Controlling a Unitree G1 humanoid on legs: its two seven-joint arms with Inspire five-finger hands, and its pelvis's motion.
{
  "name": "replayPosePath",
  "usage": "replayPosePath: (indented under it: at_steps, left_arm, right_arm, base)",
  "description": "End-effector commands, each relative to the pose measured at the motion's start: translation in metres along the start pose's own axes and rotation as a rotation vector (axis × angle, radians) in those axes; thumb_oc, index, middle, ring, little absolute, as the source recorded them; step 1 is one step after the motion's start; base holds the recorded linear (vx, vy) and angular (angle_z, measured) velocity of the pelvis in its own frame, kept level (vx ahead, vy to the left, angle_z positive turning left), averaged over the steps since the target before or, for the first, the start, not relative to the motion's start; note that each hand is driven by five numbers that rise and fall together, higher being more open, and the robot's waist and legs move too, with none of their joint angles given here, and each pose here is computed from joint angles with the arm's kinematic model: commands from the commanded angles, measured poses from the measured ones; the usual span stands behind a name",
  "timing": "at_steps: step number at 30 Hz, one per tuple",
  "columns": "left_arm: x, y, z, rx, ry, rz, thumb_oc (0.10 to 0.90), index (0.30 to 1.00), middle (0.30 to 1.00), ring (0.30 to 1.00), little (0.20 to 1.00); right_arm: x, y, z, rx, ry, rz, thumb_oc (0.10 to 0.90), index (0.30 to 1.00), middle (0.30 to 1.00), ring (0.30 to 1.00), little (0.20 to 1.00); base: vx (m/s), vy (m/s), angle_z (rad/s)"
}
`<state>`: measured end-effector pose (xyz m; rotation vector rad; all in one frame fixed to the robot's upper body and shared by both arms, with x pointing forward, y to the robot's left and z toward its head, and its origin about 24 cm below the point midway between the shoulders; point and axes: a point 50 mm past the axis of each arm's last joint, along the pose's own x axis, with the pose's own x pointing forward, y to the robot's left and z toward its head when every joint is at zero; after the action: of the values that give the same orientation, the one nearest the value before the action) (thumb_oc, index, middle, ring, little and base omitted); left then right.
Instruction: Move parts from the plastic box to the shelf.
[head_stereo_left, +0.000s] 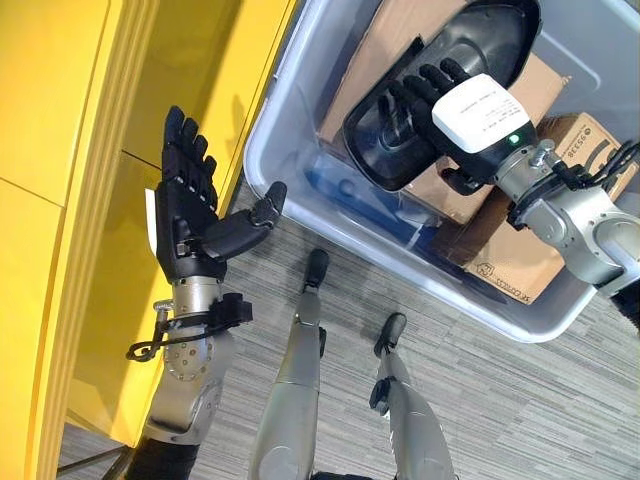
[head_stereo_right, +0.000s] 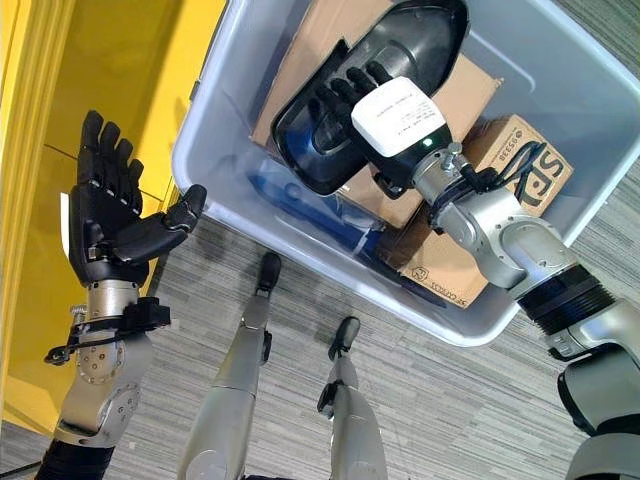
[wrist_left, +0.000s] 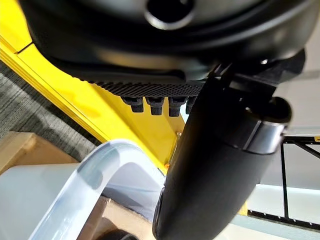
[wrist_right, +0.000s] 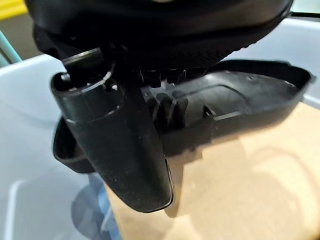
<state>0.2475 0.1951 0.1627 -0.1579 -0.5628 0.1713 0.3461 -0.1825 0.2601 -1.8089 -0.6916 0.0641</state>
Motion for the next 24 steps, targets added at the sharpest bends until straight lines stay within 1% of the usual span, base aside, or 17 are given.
replayPosePath:
  at_steps: [1,7,13,24]
  left_arm:
    - [-0.003,-0.003,0.050,-0.021,-0.278,-0.034,0.900,1.000,1.000,1.000,1.000]
    - [-0.003,-0.003,0.049,-0.020,-0.271,-0.038,0.900,1.000,1.000,1.000,1.000]
    - [-0.004,-0.003,0.047,-0.030,-0.261,-0.033,0.900,1.000,1.000,1.000,1.000]
    - [-0.003,-0.005,0.049,-0.055,-0.282,-0.034,0.900,1.000,1.000,1.000,1.000]
  right_arm:
    - [0.008,-0.045,0.001,-0.046,-0.038,-0.216,0.900,1.000,1.000,1.000,1.000]
    - [0.007,-0.038,0.001,-0.041,-0.035,-0.184,0.900,1.000,1.000,1.000,1.000]
    - [0.010,-0.024,-0.002,0.002,-0.002,-0.145,0.900,1.000,1.000,1.000,1.000]
    - [0.028,-0.016,-0.004,0.001,0.036,-0.120,0.900,1.000,1.000,1.000,1.000]
  base:
    - [-0.01,0.003,0.03]
    - [0.00,0.000,0.00]
    - [0.00,0.000,0.00]
    - [0.00,0.000,0.00]
